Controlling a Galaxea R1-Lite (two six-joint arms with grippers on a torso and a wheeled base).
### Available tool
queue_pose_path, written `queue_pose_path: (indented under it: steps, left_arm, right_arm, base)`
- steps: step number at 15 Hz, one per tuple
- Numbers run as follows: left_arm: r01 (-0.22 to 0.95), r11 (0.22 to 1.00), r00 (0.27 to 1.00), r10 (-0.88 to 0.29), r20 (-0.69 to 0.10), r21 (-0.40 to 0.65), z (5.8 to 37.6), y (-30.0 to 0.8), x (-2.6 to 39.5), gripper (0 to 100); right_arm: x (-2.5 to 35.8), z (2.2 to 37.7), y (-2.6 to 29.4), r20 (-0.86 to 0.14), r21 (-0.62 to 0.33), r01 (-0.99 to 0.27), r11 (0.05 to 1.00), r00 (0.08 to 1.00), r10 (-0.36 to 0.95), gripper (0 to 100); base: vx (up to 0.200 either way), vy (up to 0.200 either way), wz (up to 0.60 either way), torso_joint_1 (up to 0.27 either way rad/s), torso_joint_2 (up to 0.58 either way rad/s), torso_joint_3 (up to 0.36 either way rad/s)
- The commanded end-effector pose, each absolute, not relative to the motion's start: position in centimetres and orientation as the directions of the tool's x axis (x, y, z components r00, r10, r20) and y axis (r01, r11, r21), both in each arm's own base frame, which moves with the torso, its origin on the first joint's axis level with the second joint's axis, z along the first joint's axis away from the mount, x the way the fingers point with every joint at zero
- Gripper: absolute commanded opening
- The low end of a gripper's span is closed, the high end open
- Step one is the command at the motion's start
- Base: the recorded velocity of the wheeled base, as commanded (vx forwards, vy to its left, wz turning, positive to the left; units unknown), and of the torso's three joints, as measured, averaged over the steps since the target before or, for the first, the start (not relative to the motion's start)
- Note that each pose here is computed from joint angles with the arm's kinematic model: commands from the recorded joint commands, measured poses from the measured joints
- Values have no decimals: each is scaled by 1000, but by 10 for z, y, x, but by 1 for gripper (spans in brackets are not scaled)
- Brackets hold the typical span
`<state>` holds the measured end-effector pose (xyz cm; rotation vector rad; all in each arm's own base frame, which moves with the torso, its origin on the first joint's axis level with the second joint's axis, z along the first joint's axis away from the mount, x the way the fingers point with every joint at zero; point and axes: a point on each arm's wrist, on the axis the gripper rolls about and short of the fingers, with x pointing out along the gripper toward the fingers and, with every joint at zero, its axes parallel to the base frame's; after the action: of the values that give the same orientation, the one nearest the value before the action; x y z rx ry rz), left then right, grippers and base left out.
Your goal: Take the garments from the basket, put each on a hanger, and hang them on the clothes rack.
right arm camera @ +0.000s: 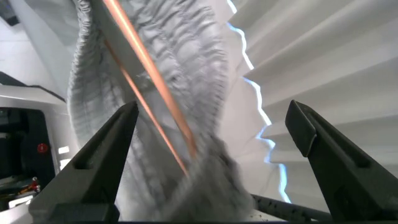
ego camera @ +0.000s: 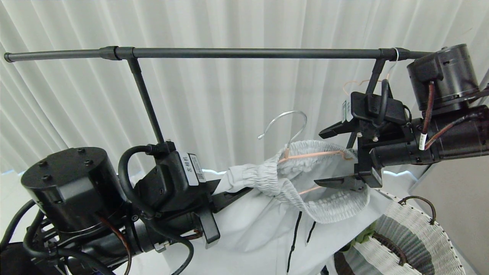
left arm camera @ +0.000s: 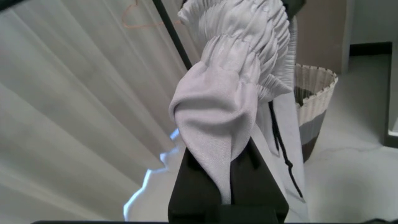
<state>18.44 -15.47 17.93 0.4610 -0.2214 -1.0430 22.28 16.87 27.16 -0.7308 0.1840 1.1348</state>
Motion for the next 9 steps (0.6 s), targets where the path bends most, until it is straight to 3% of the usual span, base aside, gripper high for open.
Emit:
queue_pose_path:
  steps: [1, 9]
  left_arm:
    - [782, 422, 502, -863, -62, 459, 173, -151, 184, 0]
    - [789, 402, 476, -878, -48, 464, 176, -156, 179, 0]
  right_arm:
    - [220, 277, 164, -474, -445, -865, 233, 448, 758, 100]
    - [219, 259, 166, -528, -439, -881, 174, 410, 744, 100]
  base:
    - [0, 0, 0, 0, 0, 0]
    - [0, 0, 0, 0, 0, 0]
